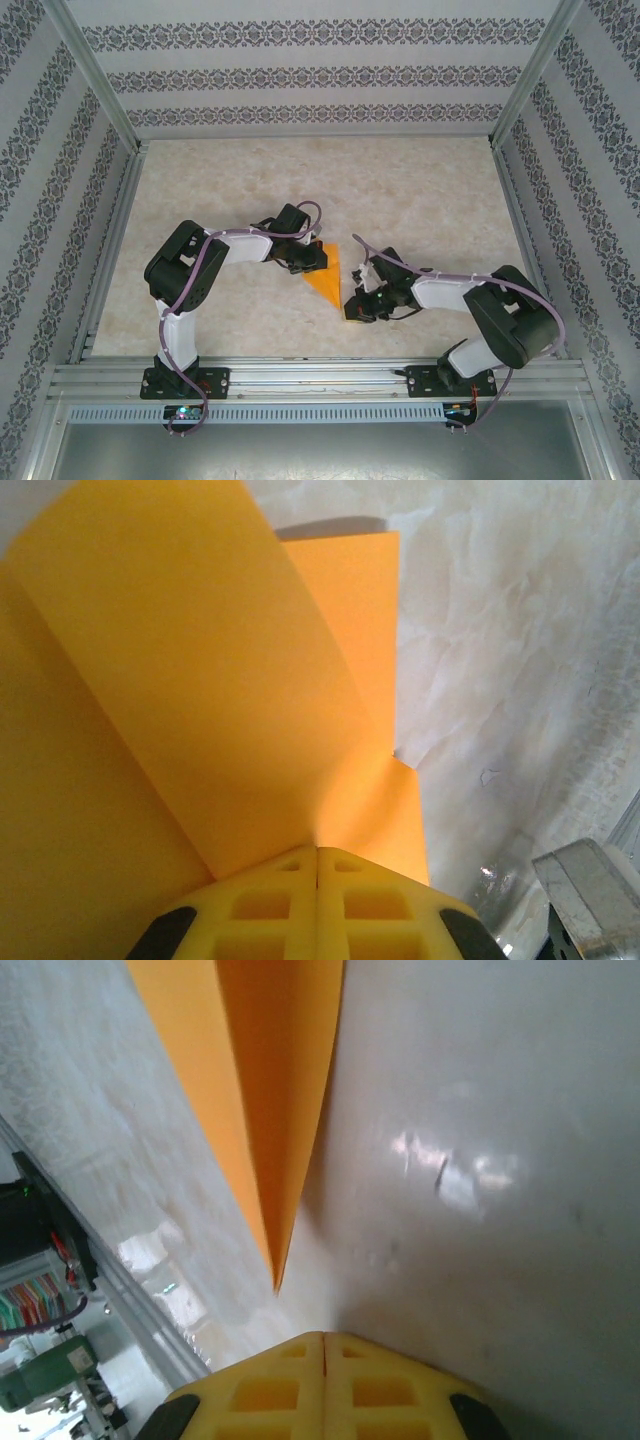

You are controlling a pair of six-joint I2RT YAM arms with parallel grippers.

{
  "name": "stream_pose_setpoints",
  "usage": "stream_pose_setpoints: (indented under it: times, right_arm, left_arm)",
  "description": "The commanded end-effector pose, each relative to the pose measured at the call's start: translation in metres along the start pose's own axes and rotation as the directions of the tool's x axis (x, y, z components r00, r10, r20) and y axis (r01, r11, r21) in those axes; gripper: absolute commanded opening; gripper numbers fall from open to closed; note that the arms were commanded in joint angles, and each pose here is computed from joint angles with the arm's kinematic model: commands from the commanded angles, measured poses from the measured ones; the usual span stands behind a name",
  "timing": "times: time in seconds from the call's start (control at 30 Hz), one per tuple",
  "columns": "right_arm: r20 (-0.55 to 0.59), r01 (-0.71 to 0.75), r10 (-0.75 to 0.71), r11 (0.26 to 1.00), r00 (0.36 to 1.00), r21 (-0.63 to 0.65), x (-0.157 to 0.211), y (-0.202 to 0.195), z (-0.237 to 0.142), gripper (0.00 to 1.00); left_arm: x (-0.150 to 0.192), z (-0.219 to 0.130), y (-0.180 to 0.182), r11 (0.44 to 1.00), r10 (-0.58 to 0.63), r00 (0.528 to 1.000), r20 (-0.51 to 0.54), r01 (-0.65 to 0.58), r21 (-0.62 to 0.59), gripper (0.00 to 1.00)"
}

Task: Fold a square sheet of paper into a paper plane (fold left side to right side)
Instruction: Fourth fold the wing at the center of the table.

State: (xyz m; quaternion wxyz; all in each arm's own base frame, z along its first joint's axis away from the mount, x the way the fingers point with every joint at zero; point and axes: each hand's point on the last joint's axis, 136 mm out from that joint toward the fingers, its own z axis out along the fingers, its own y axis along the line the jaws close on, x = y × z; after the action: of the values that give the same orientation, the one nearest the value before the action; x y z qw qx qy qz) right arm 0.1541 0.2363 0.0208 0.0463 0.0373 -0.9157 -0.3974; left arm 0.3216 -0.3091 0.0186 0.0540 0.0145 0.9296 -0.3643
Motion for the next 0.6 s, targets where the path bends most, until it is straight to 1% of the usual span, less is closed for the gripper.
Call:
stream_pose_setpoints:
  times: [0.0, 0.17, 0.4, 0.57]
  right_arm:
    - [0.003, 0.027, -0.027, 0.998, 1.000, -0.054, 0.005, 0.016, -0.015, 0.00]
    - [0.091, 0.092, -0.081, 0.988, 0.993, -0.124, -0.020, 0.041, -0.032, 0.01]
    - [0.174, 0.129, -0.110, 0.986, 0.979, -0.104, -0.060, 0.055, -0.024, 0.00]
    - [0.197, 0.119, -0.102, 0.990, 0.975, -0.074, -0.080, 0.050, -0.013, 0.00]
  left_arm:
    - [0.013, 0.008, 0.047, 0.985, -0.058, 0.998, -0.025, 0.053, -0.163, 0.00]
    - [0.013, 0.008, 0.046, 0.986, -0.057, 0.998, -0.021, 0.053, -0.156, 0.00]
    - [0.014, 0.008, 0.045, 0.987, -0.058, 0.998, -0.021, 0.054, -0.153, 0.00]
    - [0.014, 0.008, 0.045, 0.987, -0.056, 0.998, -0.022, 0.052, -0.152, 0.00]
